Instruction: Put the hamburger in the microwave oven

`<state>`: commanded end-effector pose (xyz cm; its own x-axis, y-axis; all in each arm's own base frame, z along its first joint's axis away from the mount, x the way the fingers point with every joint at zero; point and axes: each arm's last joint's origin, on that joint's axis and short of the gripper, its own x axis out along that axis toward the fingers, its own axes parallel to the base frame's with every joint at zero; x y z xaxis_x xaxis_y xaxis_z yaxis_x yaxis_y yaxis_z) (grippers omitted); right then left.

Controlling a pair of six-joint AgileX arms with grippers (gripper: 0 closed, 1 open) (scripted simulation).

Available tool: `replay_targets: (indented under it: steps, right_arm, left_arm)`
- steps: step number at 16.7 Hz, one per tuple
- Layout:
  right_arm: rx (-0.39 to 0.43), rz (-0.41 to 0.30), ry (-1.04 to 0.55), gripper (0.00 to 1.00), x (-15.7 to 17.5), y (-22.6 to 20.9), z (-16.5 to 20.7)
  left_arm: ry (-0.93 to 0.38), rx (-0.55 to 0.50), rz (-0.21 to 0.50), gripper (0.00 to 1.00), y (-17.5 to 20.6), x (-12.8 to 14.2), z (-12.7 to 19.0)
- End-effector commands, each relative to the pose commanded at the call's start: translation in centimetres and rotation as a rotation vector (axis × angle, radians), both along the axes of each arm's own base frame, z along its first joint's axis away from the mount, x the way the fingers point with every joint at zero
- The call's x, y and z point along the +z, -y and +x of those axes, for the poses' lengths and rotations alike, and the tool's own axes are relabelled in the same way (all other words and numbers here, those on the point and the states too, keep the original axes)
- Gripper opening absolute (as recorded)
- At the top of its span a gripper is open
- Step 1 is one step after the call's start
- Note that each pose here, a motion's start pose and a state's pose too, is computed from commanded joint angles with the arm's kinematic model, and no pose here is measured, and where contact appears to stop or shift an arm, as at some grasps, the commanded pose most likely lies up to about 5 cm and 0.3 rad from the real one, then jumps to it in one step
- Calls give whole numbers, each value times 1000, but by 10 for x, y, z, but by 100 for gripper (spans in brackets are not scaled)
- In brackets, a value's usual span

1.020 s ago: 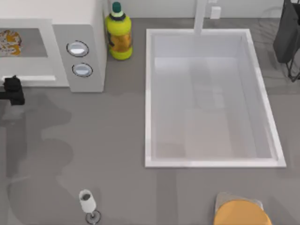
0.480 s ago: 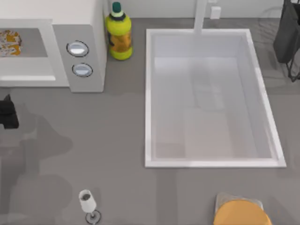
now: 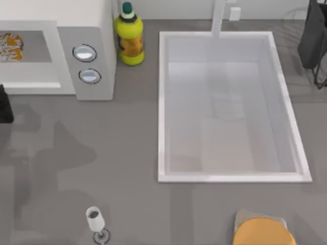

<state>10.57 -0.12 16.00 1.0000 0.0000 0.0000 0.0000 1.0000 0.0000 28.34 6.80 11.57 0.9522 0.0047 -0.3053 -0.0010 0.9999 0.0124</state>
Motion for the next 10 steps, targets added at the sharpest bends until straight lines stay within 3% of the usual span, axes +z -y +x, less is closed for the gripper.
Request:
replay_targets:
  steps: [4, 8, 10]
  right_arm:
    - [0, 0, 0, 100, 0, 0, 0]
    - [0, 0, 0, 100, 0, 0, 0]
    - [0, 0, 0, 100, 0, 0, 0]
  left_arm:
    - [-83, -1, -18, 100, 2, 24, -7]
    - [-53, -1, -11, 100, 3, 59, -9]
    - [-46, -1, -14, 100, 2, 64, -10]
